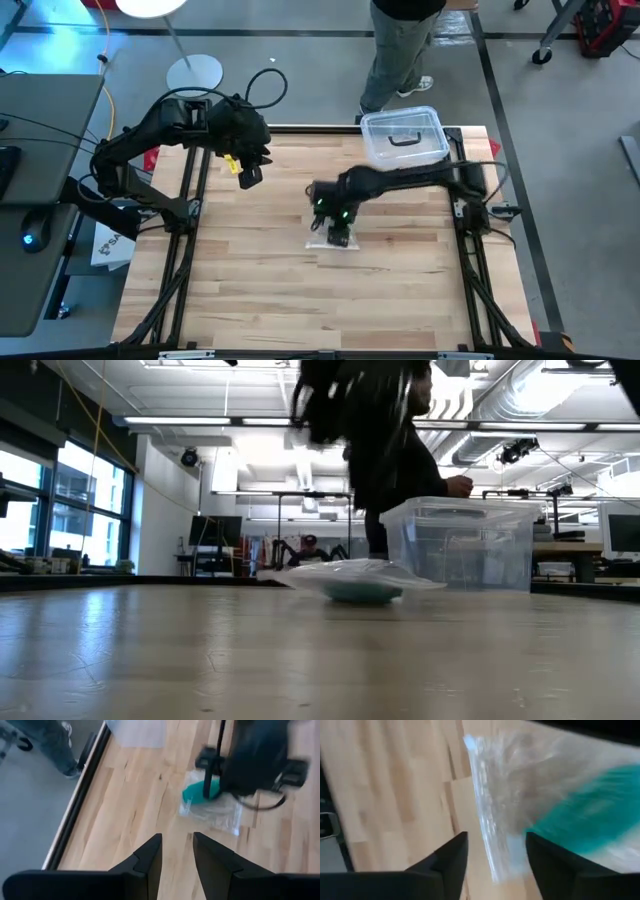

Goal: Roll bandage
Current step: Open the transparent bin

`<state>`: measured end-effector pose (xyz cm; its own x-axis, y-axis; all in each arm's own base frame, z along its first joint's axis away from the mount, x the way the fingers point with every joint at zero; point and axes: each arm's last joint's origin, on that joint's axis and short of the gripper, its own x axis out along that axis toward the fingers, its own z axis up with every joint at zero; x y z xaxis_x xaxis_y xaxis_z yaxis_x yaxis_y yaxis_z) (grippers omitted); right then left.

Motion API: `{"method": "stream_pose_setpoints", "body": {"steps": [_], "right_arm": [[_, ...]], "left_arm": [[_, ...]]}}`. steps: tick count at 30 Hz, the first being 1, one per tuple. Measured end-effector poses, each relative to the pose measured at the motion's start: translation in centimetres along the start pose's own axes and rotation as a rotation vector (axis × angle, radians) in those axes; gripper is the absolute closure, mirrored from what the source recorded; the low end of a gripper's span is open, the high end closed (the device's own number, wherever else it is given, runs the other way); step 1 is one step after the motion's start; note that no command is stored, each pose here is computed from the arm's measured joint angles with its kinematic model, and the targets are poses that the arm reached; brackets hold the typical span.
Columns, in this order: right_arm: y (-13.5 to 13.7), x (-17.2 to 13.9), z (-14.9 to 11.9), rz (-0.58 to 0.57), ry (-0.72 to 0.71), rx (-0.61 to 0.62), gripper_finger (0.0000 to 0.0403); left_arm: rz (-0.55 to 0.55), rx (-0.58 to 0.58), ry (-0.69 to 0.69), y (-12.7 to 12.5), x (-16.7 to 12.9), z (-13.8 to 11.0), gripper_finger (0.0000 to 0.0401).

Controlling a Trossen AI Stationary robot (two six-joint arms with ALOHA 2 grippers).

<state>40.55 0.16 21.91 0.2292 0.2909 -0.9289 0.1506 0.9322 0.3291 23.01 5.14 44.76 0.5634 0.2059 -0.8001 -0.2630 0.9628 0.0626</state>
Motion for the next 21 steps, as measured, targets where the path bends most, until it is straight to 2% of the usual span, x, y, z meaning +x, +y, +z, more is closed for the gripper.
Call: {"method": "stream_pose_setpoints", "body": {"steps": [2, 5, 8, 11, 13, 16, 21], "right_arm": [[-0.1, -3.8, -0.6, -0.02, -0.054, 0.004, 0.0199], [-1.0, -9.9, -2.6, -0.111, -0.12, 0.035, 0.0194], [-2.7, -15.8, -5.6, -0.256, -0.182, 0.071, 0.0201], [-5.4, -19.9, -8.3, -0.396, -0.206, 0.053, 0.0211], [-7.6, -21.5, -9.6, -0.442, -0.189, 0.043, 0.0219], [-11.3, -22.9, -10.8, -0.444, -0.172, 0.093, 0.0232], [-18.1, -22.2, -12.3, -0.406, -0.093, 0.308, 0.0257]], "left_arm": [[0.0, 0.016, -0.021, 0.0, 0.0, 0.2, 0.0297], [0.0, 0.021, -0.08, 0.0, 0.0, 0.8, 0.0297], [0.0, 0.003, -0.167, 0.0, -0.1, 1.6, 0.0298], [-0.002, -0.01, -0.259, 0.0, -0.1, 2.6, 0.0298], [-0.01, -0.012, -0.303, -0.1, 0.2, 3.3, 0.0298], [-0.025, -0.021, -0.332, -0.2, 0.9, 4.1, 0.0298], [-0.024, -0.036, -0.343, -0.3, 2.7, 5.2, 0.0298]]}}
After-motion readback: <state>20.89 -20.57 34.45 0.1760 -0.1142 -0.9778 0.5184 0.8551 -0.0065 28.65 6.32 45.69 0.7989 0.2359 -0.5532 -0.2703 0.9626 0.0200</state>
